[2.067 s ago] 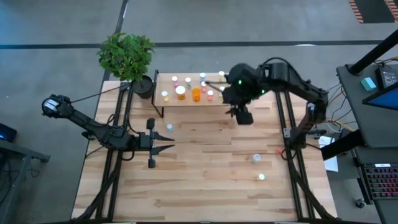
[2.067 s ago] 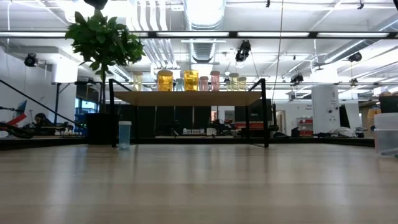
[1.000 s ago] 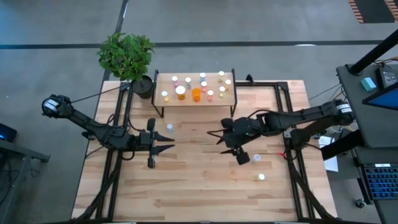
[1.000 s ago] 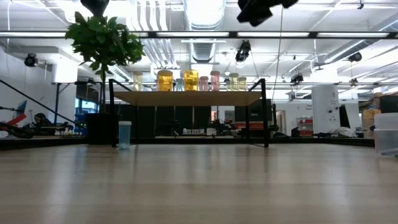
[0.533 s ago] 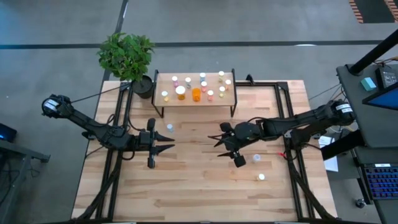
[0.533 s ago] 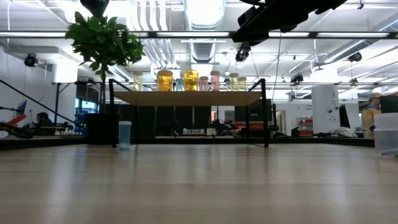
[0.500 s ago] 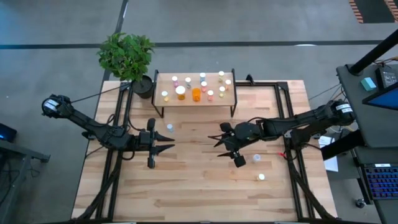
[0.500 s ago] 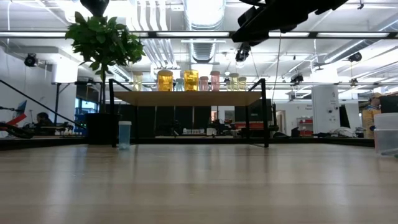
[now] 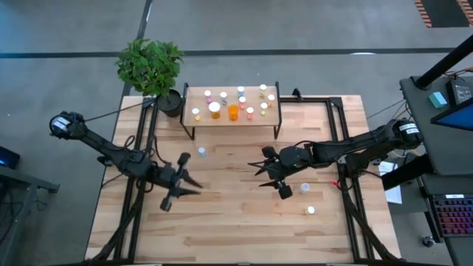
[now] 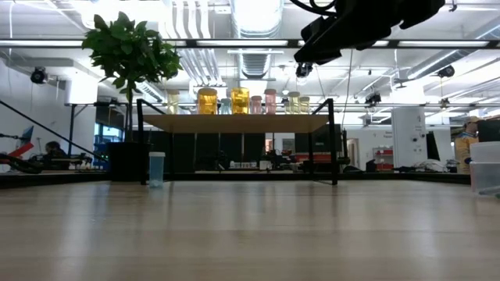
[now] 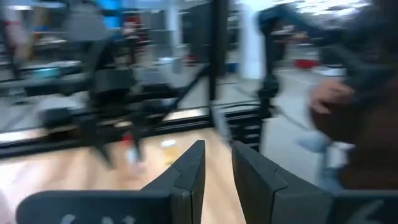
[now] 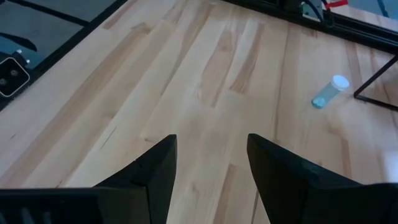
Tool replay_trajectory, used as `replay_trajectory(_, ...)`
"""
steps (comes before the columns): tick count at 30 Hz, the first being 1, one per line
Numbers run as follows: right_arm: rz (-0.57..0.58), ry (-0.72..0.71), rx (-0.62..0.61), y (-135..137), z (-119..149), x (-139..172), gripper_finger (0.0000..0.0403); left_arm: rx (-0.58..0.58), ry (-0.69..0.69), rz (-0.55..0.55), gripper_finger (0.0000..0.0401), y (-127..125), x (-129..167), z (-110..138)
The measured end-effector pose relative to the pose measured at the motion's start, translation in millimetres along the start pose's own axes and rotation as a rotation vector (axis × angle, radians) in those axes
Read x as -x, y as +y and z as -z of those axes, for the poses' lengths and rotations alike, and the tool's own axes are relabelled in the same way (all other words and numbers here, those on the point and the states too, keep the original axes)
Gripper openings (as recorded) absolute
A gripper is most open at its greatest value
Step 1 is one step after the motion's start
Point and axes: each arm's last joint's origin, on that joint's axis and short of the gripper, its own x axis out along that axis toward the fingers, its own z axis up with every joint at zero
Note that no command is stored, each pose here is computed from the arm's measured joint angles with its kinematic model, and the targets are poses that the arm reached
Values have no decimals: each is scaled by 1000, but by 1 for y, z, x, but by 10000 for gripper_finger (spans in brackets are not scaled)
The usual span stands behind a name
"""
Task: Pick and place medicine bottles onto shelf by color
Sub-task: Put the blue pill bottle on the shelf
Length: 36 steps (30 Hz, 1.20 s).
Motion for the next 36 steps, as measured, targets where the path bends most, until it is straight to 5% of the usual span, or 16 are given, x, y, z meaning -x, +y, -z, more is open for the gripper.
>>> replay_trajectory(6,-2,10,-1,1,3,-1,187,0,5,120,63,-10,-3,4)
replay_trajectory(16,-3,15,17,1,4,-1,187,51,30,52,63,-13,-22,16)
replay_trajectory(28,-4,18,25,1,4,-1,187,447,113,-81,63,-12,-33,29)
replay_trajectory(36,-4,19,25,1,4,-1,187,768,423,-282,63,-13,-35,49)
